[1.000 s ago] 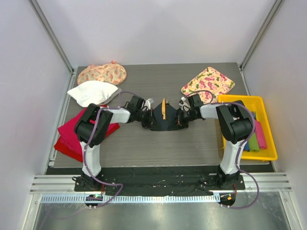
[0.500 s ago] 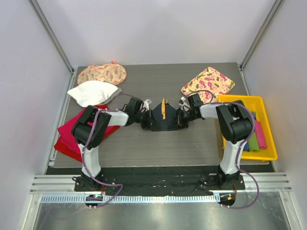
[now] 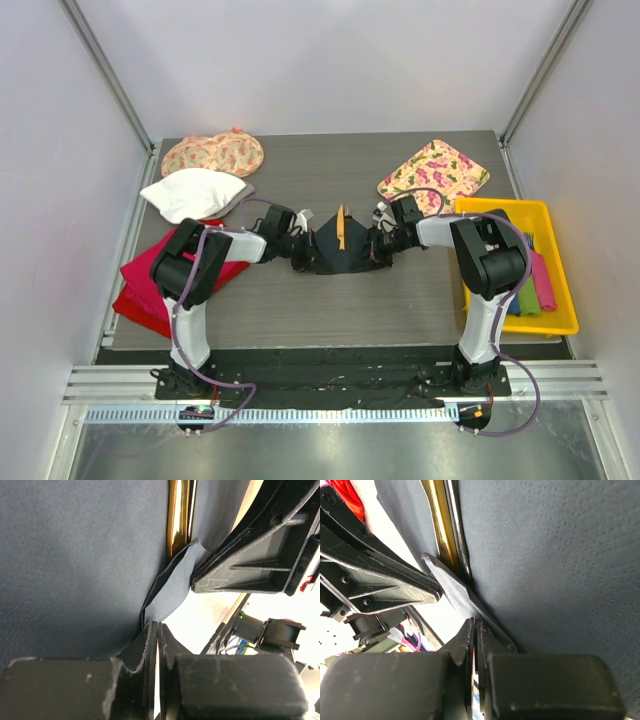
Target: Place the utensils on the paper napkin and roll it up
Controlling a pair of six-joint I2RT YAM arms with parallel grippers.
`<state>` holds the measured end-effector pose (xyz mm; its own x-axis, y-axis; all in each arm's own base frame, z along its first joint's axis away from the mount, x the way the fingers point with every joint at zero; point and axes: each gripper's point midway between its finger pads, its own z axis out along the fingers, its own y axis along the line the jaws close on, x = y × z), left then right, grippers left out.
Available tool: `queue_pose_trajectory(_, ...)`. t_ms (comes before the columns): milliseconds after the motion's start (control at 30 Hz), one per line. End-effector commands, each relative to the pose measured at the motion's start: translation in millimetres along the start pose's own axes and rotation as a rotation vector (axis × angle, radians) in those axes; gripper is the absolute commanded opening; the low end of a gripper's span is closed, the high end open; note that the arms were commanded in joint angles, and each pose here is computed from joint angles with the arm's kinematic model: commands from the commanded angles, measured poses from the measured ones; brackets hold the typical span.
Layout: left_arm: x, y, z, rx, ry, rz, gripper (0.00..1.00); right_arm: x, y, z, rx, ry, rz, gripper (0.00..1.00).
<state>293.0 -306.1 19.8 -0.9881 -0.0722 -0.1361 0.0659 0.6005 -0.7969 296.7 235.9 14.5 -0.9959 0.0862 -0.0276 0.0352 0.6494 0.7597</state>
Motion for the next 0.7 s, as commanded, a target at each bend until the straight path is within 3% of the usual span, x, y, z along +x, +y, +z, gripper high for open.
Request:
queue_pose_trajectory(0,6.9,21.6,-8.9,-0.058,0.003,-0.003,0.07,-7.4,-29.1,5.6,0.115,-0.030,-0.009,0.01)
queue_pose_trajectory(400,6.4,33.6,-28.6,-0.071,-0.010,-0.029,0.11,-6.5,-28.3,4.4,0.118,-0.030,-0.018,0.01)
queue_pose_trajectory(667,-13.5,-25.4,-40.9,0.102,-0.074,0.110,0.15,-7.0,-25.8,2.3,0.110,-0.032,-0.019,0.01)
